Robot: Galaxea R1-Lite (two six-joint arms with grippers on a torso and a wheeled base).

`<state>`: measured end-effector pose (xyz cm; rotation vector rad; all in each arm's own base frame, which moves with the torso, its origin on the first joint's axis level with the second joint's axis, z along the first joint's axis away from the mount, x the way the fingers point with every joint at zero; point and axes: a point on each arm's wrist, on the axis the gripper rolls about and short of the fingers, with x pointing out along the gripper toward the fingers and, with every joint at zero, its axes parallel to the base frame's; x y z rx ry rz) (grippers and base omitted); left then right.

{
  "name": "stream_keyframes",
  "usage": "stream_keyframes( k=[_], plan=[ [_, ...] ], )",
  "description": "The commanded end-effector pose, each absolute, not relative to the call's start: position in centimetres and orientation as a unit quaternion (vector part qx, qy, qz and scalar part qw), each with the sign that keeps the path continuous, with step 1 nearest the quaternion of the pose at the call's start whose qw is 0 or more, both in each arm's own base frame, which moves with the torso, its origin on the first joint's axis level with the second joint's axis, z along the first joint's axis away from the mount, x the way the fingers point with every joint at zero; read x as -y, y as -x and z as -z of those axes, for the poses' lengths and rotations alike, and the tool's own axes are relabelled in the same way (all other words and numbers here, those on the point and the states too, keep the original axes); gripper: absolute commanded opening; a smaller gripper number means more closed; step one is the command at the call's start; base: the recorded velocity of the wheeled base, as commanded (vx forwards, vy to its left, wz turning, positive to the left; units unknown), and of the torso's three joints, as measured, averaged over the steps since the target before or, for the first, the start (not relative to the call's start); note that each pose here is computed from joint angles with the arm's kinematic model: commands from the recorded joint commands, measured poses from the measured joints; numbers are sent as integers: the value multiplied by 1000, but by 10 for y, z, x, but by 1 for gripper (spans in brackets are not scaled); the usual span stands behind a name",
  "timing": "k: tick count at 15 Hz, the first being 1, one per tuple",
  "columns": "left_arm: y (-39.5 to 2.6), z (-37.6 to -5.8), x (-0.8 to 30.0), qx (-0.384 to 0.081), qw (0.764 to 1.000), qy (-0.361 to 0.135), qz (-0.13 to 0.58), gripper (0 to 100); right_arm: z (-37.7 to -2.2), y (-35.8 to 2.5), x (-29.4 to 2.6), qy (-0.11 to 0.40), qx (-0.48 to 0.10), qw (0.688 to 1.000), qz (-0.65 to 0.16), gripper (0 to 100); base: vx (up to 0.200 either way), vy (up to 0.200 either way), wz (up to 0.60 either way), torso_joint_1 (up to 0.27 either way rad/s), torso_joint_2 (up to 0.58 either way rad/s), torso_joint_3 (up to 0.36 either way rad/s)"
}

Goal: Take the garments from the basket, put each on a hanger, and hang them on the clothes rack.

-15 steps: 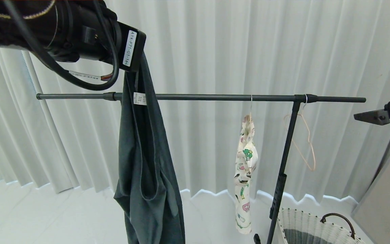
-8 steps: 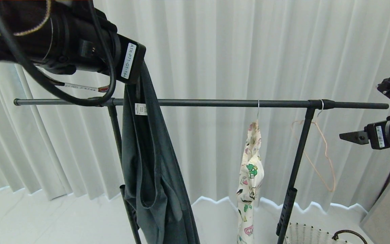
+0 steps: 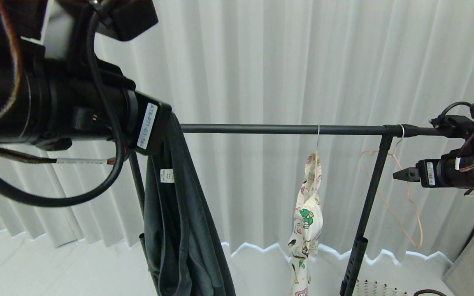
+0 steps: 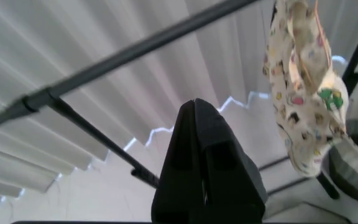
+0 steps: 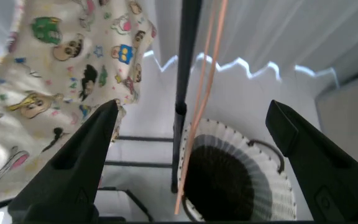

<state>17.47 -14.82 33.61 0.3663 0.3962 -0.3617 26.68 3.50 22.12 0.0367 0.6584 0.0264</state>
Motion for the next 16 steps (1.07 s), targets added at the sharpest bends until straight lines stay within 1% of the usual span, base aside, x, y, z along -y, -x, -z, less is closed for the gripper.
stream_keyframes(
  k=[1, 4, 5, 7, 10, 12, 16],
  plan=[
    [-156, -328, 146, -191, 945, -177, 199, 0, -207, -275, -36, -20, -346, 938, -3, 100, 0, 0, 0, 0, 0, 0],
    [-163, -324, 153, -159, 954, -158, 200, 0, -187, -282, -34, -18, -354, 935, 6, 100, 0, 0, 0, 0, 0, 0],
    [-164, -324, 154, -156, 954, -157, 200, 0, -179, -284, -34, -15, -355, 935, 10, 100, 0, 0, 0, 0, 0, 0],
    [-163, -321, 153, -160, 953, -160, 200, 0, -170, -287, -35, -15, -356, 934, 18, 100, 0, 0, 0, 0, 0, 0],
    [-163, -321, 153, -160, 954, -160, 196, 0, -159, -297, -35, -38, -364, 930, 43, 100, 0, 0, 0, 0, 0, 0],
    [-163, -321, 153, -160, 954, -162, 194, 0, -153, -303, -35, -39, -362, 930, 57, 100, 0, 0, 0, 0, 0, 0],
    [-163, -321, 153, -160, 954, -162, 194, 0, -149, -307, -36, -38, -364, 929, 58, 100, 0, 0, 0, 0, 0, 0]
  ],
)
